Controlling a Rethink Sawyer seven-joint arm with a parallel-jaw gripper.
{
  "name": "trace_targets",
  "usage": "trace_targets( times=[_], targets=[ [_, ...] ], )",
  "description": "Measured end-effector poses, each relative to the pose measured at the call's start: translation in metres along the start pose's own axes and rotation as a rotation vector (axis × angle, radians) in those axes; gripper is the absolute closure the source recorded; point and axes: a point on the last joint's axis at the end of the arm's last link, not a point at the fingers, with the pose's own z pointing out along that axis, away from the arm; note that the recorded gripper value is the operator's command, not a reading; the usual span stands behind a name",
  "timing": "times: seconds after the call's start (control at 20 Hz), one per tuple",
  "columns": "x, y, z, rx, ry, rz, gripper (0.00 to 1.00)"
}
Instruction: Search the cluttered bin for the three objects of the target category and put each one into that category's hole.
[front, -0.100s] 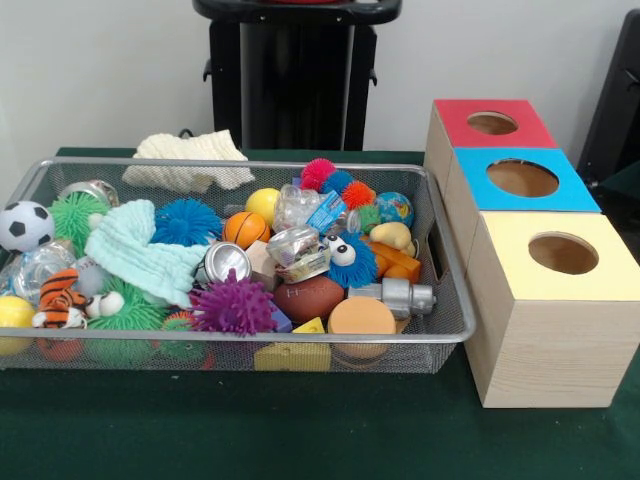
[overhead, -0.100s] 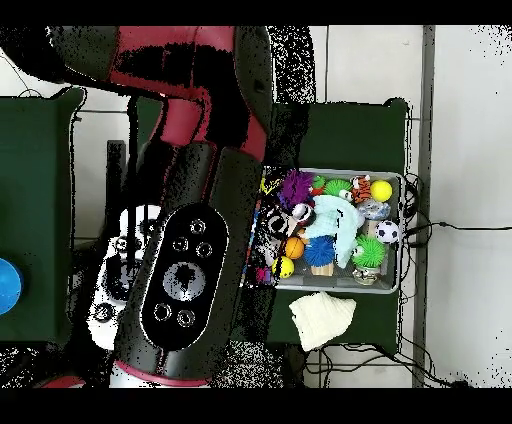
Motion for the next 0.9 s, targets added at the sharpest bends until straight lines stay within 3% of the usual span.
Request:
trace_targets(
  times=[0.25,0.7,0.9],
  targets=[
    [-0.002,-0.005,0.010,0.003,0.010,-0.003,1.00],
    [0.000,-0.012,0.014,0.045,0.015,-0.021,1.00],
    [0.005,-0.012,0.015,0.029,0.042,-0.011,1.00]
  ],
)
